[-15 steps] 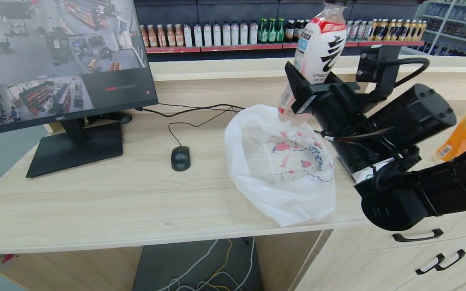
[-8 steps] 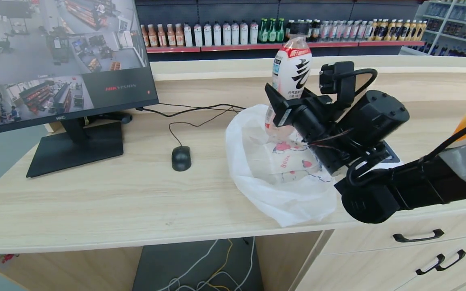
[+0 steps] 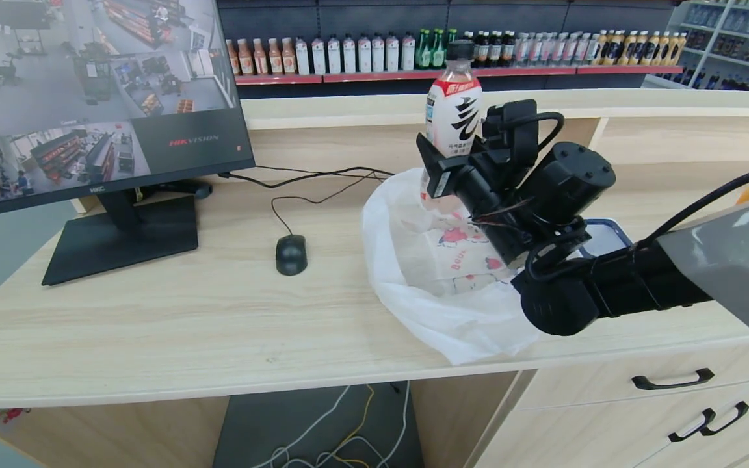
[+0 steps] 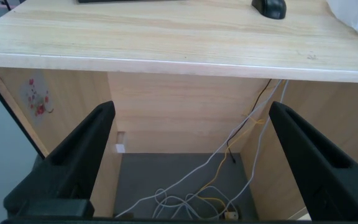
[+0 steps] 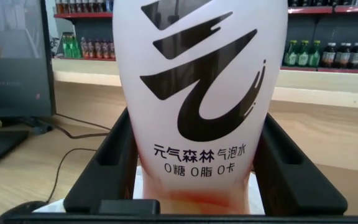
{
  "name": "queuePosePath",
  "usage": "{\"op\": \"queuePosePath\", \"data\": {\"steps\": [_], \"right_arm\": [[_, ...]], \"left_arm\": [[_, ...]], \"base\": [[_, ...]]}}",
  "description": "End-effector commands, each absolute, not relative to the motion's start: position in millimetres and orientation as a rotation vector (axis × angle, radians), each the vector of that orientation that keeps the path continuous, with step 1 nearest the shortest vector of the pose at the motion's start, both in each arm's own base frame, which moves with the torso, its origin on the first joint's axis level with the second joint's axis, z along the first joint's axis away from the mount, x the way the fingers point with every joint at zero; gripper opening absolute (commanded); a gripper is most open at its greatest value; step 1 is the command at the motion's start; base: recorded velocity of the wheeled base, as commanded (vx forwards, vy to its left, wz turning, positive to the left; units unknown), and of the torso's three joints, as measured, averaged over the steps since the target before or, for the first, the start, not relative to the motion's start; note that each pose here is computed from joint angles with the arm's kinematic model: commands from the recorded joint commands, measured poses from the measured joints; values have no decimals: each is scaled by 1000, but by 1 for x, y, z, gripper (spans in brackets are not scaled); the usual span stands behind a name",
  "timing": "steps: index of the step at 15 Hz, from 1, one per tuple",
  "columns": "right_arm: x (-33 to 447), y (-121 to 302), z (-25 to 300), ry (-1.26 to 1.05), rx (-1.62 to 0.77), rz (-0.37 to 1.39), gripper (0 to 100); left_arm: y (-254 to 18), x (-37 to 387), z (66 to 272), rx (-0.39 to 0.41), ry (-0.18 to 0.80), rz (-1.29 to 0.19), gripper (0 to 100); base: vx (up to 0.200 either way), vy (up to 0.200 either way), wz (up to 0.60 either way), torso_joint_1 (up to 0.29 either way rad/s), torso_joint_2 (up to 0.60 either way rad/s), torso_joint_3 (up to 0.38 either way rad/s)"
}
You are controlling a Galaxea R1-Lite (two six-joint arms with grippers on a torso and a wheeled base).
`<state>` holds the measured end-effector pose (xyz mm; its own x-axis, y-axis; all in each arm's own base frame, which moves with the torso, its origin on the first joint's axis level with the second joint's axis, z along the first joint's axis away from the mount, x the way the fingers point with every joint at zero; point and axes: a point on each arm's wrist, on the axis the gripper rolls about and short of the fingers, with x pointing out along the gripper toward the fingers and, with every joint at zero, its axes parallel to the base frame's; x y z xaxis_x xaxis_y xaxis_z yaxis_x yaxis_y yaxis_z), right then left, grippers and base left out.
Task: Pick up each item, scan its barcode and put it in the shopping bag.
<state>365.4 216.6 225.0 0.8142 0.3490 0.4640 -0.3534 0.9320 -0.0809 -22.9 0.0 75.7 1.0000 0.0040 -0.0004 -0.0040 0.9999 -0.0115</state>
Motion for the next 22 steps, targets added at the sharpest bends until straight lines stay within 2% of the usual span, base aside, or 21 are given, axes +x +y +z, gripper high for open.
{"op": "queuePosePath", "data": {"steps": [1,22], "right_arm": [[375,214,218,-478,-31,351,0],[392,231,168,-368,-10,388,0]], "left_arm": [[0,-23,76,-12,0,5,100],[0,-23,76,-12,0,5,100]], "base": [[0,0,0,0,0,0],[0,0,0,0,0,0]]}}
